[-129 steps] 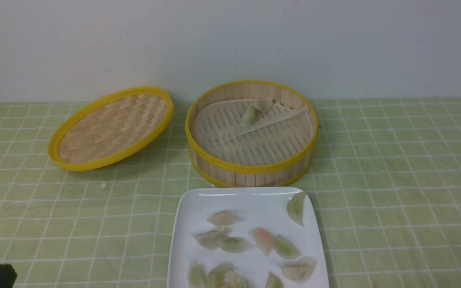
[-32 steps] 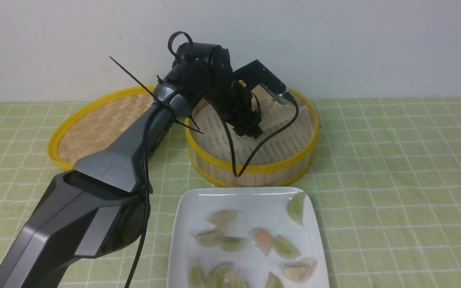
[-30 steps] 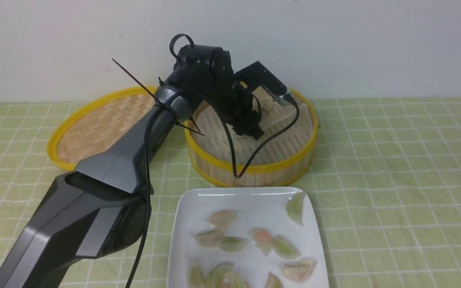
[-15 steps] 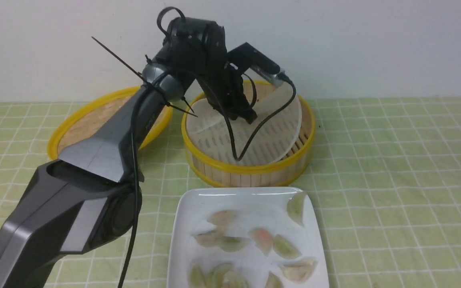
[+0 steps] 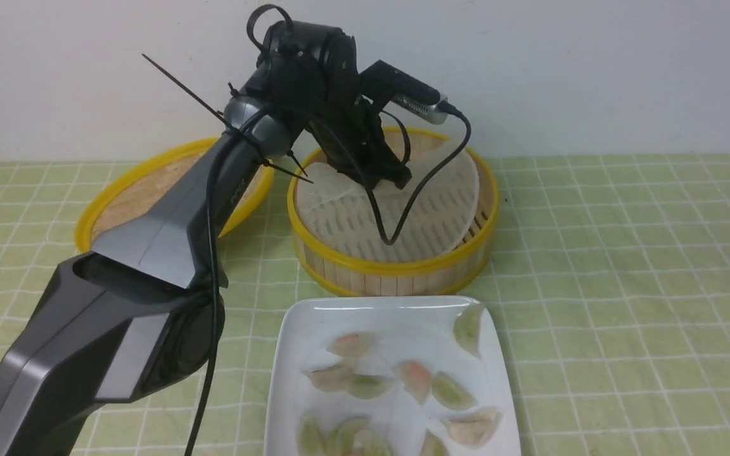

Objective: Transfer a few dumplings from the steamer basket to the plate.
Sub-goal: Use the left arm to grab a dumpling from the steamer

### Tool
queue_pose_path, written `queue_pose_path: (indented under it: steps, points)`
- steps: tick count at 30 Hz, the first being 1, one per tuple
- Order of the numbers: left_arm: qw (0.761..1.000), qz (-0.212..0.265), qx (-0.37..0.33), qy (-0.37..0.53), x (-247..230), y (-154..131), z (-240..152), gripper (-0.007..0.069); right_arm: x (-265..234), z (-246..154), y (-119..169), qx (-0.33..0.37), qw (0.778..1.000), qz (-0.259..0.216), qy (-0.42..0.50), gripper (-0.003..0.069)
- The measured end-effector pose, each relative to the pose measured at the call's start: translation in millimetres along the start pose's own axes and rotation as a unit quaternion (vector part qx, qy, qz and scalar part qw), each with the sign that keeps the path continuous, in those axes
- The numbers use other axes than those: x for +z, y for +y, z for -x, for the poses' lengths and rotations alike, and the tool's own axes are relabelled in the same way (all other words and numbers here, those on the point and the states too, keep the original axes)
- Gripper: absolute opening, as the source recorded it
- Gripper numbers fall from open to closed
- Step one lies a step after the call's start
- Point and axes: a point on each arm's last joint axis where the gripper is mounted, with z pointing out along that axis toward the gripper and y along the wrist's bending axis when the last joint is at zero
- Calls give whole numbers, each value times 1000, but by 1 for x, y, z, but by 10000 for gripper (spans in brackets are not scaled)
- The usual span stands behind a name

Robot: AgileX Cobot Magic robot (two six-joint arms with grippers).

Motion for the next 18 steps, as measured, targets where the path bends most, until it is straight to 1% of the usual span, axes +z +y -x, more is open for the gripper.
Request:
queue_pose_path:
  steps: [3,5,7,10,12,14,15,18]
  points:
    - [1000,-4,-2,1,3,-1,-1,216,0,0,0,0,1000,0,0,-15]
    - [1000,-7,-21,1,2,-2,0,370,0,0,0,0,1000,0,0,-15]
    - [999,-7,-48,-7,-6,-2,3,487,0,0,0,-1,1000,0,0,-15]
    - [997,-5,-71,-20,-22,-2,8,538,0,0,0,-5,1000,0,0,-15]
    - [996,-1,-81,-33,-35,1,12,550,0,0,0,-7,1000,0,0,-15]
    - [996,2,-85,-39,-41,6,12,549,0,0,0,-9,1000,0,0,-15]
    - [995,6,-90,-43,-40,13,11,535,0,0,0,-9,1000,0,0,-15]
    - [994,3,-97,-44,-25,25,6,504,0,0,0,-10,1000,-2,0,-15]
